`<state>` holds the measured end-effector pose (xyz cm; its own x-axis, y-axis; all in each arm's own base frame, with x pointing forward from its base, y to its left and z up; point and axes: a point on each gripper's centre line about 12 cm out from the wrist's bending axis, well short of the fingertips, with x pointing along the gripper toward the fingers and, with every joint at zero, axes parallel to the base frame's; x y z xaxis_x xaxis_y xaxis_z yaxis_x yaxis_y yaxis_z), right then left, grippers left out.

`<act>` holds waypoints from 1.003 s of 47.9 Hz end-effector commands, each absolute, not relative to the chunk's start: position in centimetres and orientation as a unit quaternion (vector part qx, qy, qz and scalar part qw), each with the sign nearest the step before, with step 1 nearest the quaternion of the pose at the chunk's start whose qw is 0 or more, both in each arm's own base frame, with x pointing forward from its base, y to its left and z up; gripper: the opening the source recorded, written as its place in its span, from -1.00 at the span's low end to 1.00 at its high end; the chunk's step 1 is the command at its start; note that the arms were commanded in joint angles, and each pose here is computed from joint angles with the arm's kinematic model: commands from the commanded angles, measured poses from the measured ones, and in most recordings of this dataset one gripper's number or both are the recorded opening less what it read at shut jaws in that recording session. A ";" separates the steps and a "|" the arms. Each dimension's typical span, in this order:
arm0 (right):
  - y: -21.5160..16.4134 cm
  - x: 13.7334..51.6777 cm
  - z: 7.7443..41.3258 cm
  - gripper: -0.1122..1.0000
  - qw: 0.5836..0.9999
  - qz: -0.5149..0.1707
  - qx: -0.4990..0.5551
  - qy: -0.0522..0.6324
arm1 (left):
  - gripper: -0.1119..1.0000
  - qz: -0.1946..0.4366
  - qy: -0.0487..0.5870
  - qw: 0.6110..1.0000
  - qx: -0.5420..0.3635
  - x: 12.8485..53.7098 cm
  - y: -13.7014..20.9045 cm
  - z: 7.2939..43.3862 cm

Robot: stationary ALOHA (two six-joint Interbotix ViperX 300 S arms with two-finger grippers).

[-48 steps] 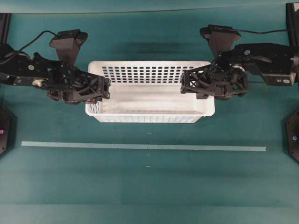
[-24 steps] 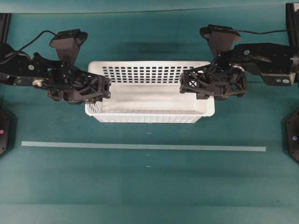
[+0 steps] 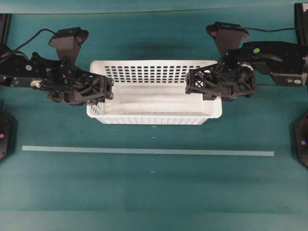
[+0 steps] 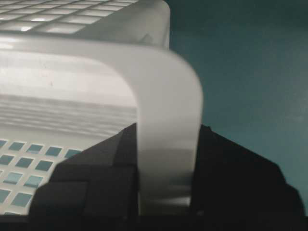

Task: Lift the white basket with both hands.
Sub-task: 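Lift the gripped basket upward with both grippers together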

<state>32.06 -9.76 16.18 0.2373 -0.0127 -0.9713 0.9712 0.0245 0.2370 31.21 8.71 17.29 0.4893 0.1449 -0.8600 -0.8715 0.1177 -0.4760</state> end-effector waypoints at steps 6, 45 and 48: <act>-9.6 32.2 16.6 -0.50 0.570 -0.431 0.543 0.441 | -0.65 0.373 0.323 0.679 -0.544 31.5 8.8 18.6; -6.0 32.7 17.3 -0.51 0.580 -0.410 0.539 0.454 | -0.65 0.341 0.324 0.676 -0.568 30.8 4.6 19.9; -5.2 32.7 17.3 -0.50 0.578 -0.409 0.541 0.455 | -0.65 0.339 0.327 0.676 -0.566 30.9 4.3 19.9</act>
